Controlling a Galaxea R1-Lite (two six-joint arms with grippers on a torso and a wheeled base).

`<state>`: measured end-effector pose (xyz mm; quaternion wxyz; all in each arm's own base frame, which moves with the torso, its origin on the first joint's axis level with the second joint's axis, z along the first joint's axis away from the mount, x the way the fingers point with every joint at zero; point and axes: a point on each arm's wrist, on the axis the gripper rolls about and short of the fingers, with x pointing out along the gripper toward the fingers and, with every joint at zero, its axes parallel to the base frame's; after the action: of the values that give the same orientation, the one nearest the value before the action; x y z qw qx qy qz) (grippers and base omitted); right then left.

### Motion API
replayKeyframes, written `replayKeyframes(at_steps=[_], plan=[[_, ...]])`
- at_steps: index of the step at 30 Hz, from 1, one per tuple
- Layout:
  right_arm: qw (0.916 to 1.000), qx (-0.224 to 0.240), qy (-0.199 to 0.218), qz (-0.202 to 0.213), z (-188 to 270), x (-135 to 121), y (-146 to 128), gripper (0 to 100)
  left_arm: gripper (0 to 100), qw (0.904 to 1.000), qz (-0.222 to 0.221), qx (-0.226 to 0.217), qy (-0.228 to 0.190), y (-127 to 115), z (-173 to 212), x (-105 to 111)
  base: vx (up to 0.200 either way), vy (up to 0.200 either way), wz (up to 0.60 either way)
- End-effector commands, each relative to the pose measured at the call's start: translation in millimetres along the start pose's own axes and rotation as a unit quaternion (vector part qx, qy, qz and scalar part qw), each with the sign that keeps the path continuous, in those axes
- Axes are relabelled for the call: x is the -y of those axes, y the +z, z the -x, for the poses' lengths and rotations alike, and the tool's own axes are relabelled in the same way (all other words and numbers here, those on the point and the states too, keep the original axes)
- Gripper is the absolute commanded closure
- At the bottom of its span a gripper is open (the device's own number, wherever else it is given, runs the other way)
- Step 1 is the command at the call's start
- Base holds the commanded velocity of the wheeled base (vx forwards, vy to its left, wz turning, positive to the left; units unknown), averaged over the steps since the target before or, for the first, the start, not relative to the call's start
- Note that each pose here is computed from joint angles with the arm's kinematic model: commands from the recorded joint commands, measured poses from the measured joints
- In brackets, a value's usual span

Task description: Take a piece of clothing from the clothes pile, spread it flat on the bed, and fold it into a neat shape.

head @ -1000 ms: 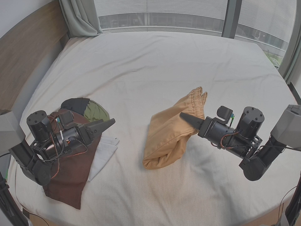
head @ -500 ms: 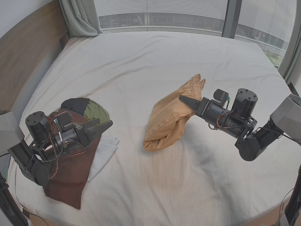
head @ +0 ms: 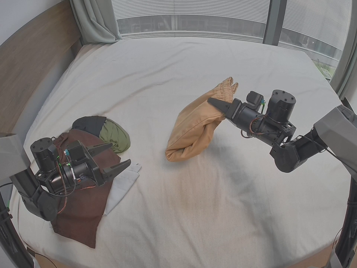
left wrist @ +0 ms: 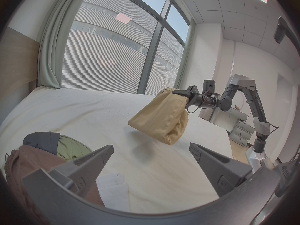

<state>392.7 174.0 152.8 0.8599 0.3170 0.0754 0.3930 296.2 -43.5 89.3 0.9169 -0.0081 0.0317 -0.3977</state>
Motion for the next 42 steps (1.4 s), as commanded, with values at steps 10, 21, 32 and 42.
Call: replayKeyframes(at_steps=[10, 21, 32, 42], plan=[[1.0000, 0.005, 0.003, 0.003, -31.6, 21.1, 11.0, 100, 0, 1.0000, 0.005, -0.007, 0.003, -5.1, 0.7, -2.7, 0.000, 0.000, 0.00], [1.0000, 0.005, 0.001, 0.003, -49.8, 32.7, 16.6, 100, 0, 0.9999, 0.010, -0.008, 0.003, -6.6, 0.6, -2.9, 0.000, 0.000, 0.00], [1.0000, 0.005, 0.006, 0.003, -75.3, 43.2, 15.0, 100, 0, 0.9998, 0.013, -0.011, 0.003, -7.5, 1.2, -2.3, 0.000, 0.000, 0.00], [0.9994, -0.021, -0.025, -0.014, -77.4, 83.2, -17.6, 100, 0, 0.9998, 0.016, -0.014, 0.002, -9.8, 1.4, -1.5, 0.000, 0.000, 0.00]])
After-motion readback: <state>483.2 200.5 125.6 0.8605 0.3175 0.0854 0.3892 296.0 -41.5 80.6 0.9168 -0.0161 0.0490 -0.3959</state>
